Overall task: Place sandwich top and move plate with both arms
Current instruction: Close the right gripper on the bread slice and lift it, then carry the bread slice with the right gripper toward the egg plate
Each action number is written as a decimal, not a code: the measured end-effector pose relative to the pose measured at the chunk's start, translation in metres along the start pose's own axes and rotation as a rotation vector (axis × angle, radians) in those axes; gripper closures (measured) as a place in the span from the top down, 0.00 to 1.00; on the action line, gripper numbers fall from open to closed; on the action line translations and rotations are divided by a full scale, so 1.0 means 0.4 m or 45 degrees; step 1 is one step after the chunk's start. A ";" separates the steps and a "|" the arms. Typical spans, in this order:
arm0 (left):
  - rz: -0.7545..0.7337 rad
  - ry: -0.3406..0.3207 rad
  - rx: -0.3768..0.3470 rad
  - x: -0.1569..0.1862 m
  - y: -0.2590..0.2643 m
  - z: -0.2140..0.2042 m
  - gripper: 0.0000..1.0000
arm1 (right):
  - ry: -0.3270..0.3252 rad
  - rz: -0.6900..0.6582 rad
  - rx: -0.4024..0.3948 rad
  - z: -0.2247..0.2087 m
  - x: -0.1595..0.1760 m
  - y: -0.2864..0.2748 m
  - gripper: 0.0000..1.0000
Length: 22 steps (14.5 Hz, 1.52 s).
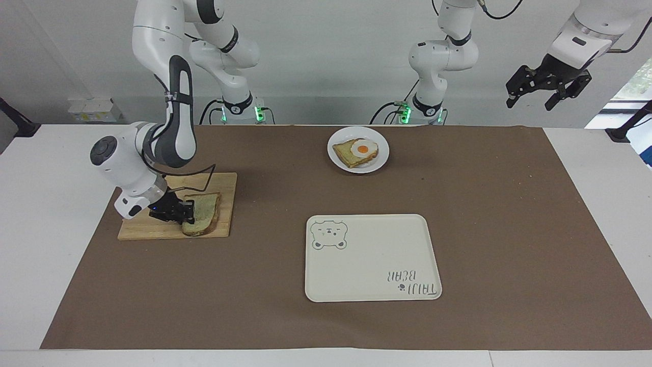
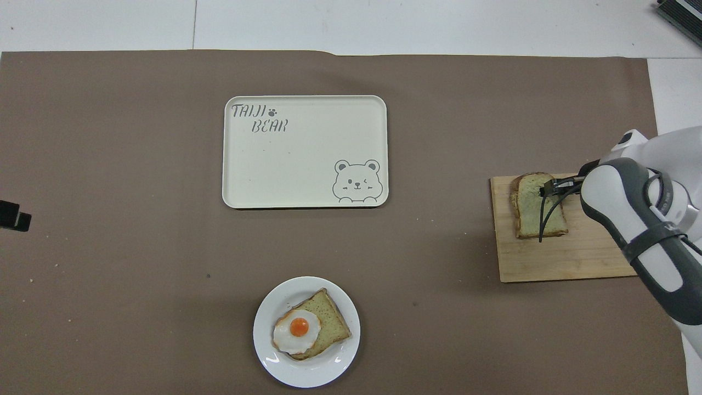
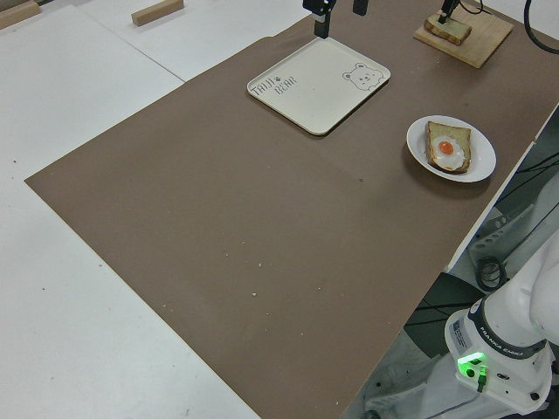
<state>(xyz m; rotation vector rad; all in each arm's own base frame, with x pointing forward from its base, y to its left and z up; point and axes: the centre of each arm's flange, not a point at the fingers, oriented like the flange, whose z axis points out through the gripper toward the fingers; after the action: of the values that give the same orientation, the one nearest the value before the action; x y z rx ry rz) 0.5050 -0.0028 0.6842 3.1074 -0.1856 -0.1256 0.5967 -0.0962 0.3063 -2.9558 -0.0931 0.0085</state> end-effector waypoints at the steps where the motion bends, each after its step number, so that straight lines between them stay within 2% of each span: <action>1: 0.000 0.000 0.000 0.000 0.000 0.000 1.00 | 0.000 0.000 0.000 0.000 0.000 0.000 0.26; 4: 0.000 0.000 0.000 0.000 0.000 0.000 1.00 | -0.001 -0.007 0.001 -0.003 0.001 0.000 0.26; 6: 0.000 0.000 0.000 0.000 0.000 0.000 1.00 | 0.005 -0.038 0.004 -0.022 0.009 -0.003 0.18; 7: 0.000 0.000 0.000 0.000 0.000 0.000 1.00 | 0.007 -0.048 0.008 -0.042 0.018 -0.008 0.15; 12: 0.000 0.000 0.000 0.000 0.000 0.000 1.00 | 0.016 -0.103 0.043 -0.182 0.033 -0.060 0.15; 17: 0.000 0.000 0.000 0.000 0.000 0.000 1.00 | -0.106 -0.213 0.117 -0.284 0.015 -0.183 0.15; 22: 0.000 0.000 0.000 0.000 0.000 0.000 1.00 | -0.228 -0.279 0.173 -0.281 -0.014 -0.268 0.15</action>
<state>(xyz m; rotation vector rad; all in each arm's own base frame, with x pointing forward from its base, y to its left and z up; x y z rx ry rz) 0.5049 -0.0028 0.6842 3.1074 -0.1856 -0.1256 0.5858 -0.0120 0.4366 -2.7869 -0.4223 0.2401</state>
